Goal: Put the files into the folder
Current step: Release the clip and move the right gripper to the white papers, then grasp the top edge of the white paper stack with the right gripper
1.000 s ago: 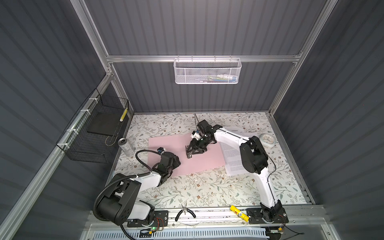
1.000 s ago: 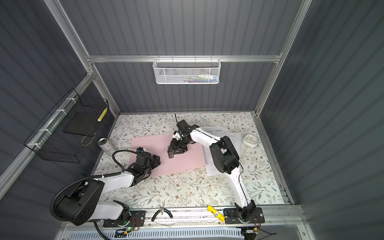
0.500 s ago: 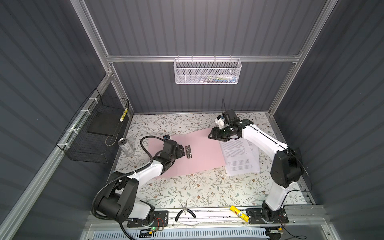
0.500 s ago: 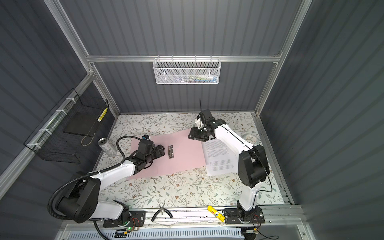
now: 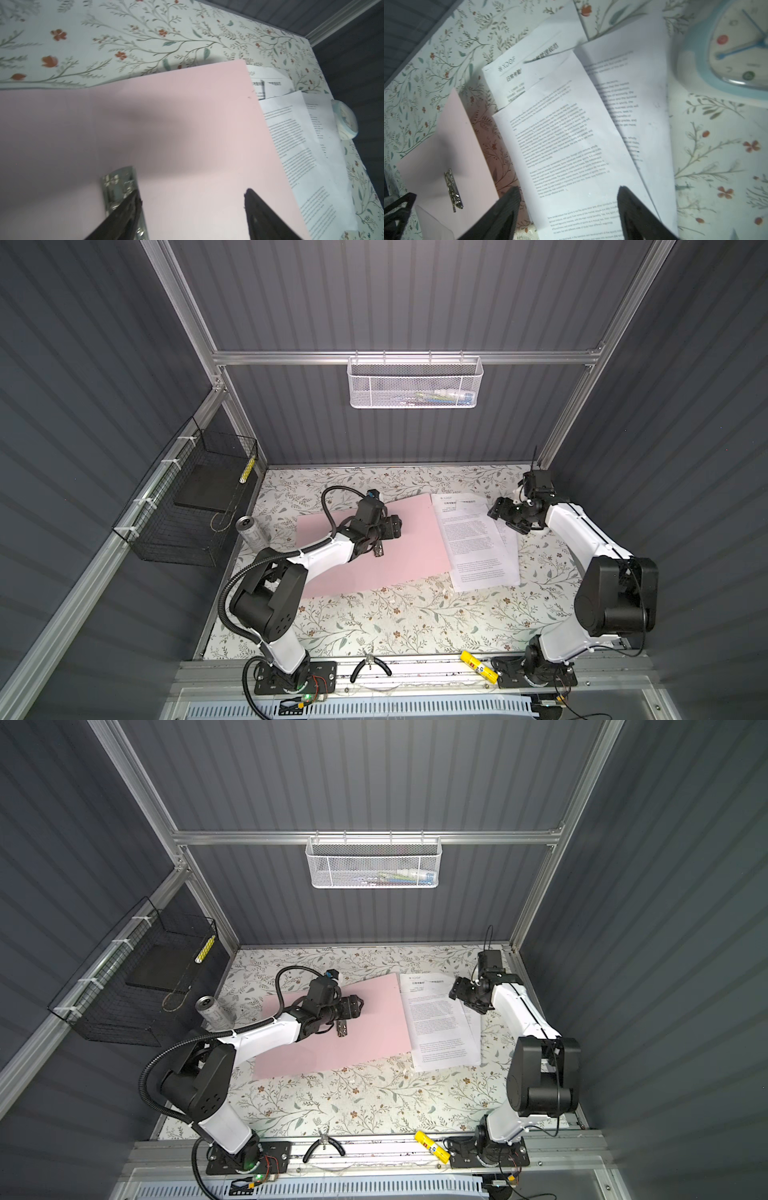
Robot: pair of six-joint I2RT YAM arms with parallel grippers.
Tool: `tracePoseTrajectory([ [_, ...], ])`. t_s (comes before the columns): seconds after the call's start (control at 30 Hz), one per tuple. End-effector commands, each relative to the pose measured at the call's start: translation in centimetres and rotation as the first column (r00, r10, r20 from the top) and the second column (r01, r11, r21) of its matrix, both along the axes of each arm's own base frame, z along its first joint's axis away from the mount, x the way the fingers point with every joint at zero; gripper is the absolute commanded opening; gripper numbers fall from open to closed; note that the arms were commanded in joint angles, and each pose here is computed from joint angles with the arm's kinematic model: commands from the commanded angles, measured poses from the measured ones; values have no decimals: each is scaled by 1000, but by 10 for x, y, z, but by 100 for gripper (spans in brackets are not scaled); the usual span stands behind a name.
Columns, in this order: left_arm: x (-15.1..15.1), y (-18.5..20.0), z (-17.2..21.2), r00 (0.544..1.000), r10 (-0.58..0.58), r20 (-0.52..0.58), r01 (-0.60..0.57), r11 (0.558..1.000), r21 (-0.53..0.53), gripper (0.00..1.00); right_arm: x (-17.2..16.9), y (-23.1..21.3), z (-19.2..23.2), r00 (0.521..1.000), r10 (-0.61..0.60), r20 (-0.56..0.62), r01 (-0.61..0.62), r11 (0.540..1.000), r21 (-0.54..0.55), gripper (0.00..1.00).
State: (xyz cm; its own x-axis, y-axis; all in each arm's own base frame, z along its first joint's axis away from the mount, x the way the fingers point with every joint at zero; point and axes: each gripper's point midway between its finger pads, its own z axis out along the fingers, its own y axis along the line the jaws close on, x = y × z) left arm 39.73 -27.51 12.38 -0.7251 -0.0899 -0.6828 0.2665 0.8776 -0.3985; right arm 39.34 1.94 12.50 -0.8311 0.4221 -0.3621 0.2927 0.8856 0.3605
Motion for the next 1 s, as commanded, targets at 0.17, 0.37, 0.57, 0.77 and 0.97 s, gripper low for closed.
tracePoseTrajectory([
  [0.17,13,-50,-8,989,-146,-27,144,987,-67,78,16,-14,-24,999,39,3,-39,997,63,74],
  [0.37,21,-73,-24,977,-204,-62,197,974,-109,77,32,-18,-41,998,53,-32,-50,993,103,73],
  [0.57,25,-87,-43,965,-240,-104,224,964,-140,76,42,-17,-48,995,92,-39,-86,988,129,72],
  [0.77,26,-96,-61,954,-263,-147,238,956,-171,74,43,-17,-63,989,106,-103,-89,984,157,70],
  [0.97,27,-99,-73,950,-261,-173,231,957,-178,73,38,-19,-82,980,100,-170,-71,984,166,69],
])
